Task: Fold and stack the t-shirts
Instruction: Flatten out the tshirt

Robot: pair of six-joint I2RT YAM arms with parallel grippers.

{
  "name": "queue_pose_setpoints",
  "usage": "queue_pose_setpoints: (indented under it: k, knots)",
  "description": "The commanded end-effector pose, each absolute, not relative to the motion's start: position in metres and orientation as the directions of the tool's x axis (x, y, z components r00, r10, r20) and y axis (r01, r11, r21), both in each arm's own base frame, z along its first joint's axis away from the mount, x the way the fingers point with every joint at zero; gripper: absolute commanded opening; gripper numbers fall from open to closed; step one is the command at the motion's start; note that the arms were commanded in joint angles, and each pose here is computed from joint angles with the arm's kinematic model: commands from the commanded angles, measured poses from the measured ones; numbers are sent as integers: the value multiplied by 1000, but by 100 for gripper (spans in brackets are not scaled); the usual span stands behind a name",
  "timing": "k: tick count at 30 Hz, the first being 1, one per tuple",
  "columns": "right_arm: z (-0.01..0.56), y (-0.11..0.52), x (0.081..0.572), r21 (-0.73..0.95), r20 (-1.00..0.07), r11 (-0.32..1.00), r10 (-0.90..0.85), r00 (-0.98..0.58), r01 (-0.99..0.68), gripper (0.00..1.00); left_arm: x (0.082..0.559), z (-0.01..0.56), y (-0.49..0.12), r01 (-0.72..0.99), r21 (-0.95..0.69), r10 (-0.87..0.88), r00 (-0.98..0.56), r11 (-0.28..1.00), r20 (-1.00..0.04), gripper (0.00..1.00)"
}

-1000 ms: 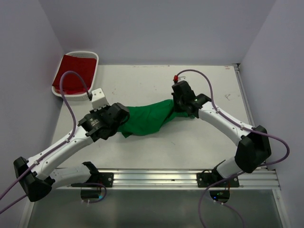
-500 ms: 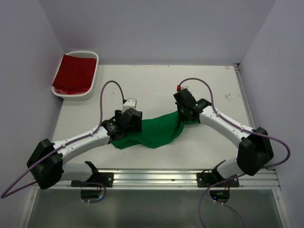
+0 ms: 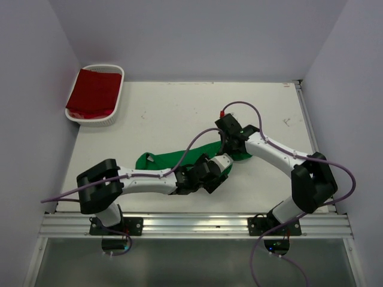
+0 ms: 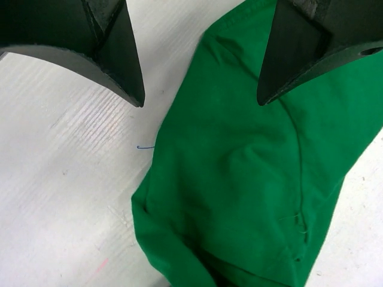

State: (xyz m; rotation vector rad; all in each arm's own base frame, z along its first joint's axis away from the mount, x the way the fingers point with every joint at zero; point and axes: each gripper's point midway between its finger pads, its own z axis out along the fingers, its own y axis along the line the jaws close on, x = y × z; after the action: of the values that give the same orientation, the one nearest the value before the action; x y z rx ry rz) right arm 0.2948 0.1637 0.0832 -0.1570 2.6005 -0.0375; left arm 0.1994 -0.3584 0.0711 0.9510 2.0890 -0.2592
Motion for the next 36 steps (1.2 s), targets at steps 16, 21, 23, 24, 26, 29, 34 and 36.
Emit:
queue_pose_setpoints:
  k: [16,21,23,24,26,29,34,36]
  knots:
    - [98,170,299,-17,-547,995,-94,-832,-101,0,209,33,-378,717,231,576,-282,658,-767,67]
    - [99,167,299,-25,-548,995,-96,-831,-99,0,207,28,-382,727,213,571,-287,653,-770,65]
    - [99,168,299,-25,-548,995,-96,-831,-99,0,207,26,-383,730,211,573,-288,650,-767,61]
    - [99,168,299,-25,-550,995,-97,-830,-99,0,206,25,-383,731,212,575,-288,648,-765,58]
    - [99,168,299,-27,-549,995,-97,-830,-99,0,207,24,-384,731,212,578,-291,648,-763,49]
    - [99,168,299,-27,-549,995,-97,-830,-99,0,207,26,-383,727,215,580,-296,652,-759,31]
    - [99,166,299,-31,-551,995,-96,-829,-95,0,211,38,-379,704,229,573,-299,672,-763,4]
    - [99,165,299,-34,-551,995,-97,-829,-93,0,214,49,-376,685,242,570,-302,687,-764,0]
